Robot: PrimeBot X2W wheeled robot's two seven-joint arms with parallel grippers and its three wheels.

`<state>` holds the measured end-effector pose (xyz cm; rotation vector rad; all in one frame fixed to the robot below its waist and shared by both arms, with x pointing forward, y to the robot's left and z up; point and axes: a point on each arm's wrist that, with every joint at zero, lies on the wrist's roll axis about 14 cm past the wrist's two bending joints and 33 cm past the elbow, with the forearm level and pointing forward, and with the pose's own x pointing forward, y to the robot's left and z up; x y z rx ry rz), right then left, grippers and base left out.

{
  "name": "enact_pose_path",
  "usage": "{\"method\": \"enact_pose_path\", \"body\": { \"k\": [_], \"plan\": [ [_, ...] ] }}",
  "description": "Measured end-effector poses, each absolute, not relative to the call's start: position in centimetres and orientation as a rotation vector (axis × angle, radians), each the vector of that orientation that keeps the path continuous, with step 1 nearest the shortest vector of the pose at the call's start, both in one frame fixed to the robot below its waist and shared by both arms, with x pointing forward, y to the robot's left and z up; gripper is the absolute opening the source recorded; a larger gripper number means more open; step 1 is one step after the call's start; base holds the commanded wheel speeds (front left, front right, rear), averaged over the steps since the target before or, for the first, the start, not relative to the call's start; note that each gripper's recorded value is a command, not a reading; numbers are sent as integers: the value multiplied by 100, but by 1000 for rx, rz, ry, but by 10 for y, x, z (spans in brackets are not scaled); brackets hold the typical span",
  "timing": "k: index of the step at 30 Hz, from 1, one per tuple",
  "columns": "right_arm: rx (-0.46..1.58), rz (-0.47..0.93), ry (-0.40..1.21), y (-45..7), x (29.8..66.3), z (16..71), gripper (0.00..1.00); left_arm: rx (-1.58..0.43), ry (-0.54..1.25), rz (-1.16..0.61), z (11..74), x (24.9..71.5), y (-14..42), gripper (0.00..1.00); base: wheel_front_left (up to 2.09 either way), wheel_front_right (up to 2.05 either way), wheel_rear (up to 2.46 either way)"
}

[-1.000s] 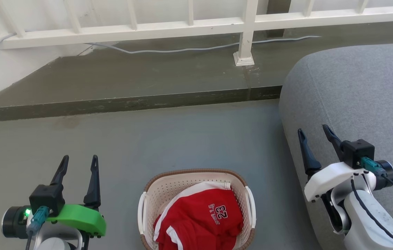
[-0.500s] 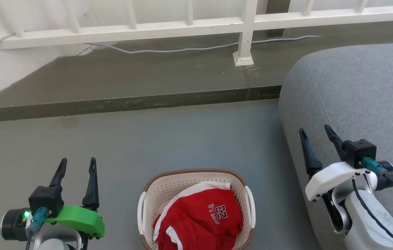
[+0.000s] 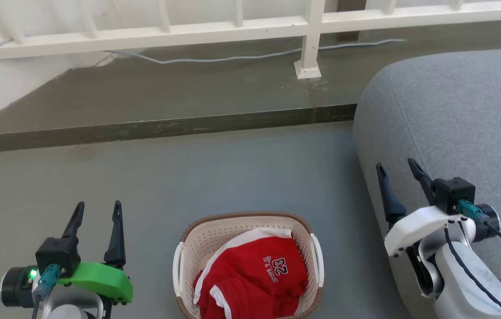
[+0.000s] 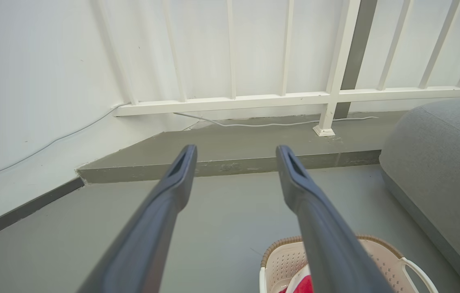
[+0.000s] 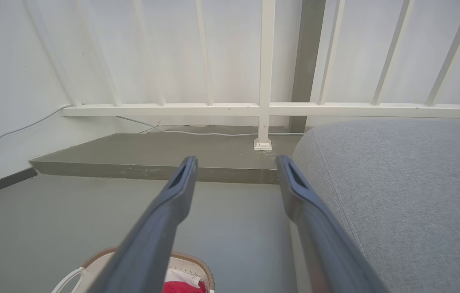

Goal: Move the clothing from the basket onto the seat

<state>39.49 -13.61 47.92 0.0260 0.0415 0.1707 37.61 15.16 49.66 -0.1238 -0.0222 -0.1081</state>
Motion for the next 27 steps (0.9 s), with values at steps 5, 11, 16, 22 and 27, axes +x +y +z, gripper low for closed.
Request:
{"method": "enact_pose_path", "body": {
  "k": [5, 11, 16, 22, 27],
  "plan": [
    [37, 174, 14, -135, 405, 488, 100, -125, 7, -138, 487, 380, 142, 100, 0, 0, 0],
    [48, 171, -18, -135, 420, 497, 100, -150, 85, -221, 462, 382, 111, 100, 0, 0, 0],
    [48, 167, -33, -136, 434, 499, 100, -158, 131, -302, 447, 393, 85, 100, 0, 0, 0],
    [58, 157, -44, -139, 448, 499, 100, -164, 236, -374, 416, 394, 59, 100, 0, 0, 0],
    [71, 142, -33, -142, 457, 490, 100, -159, 348, -466, 384, 394, 35, 100, 0, 0, 0]
  ]
}}
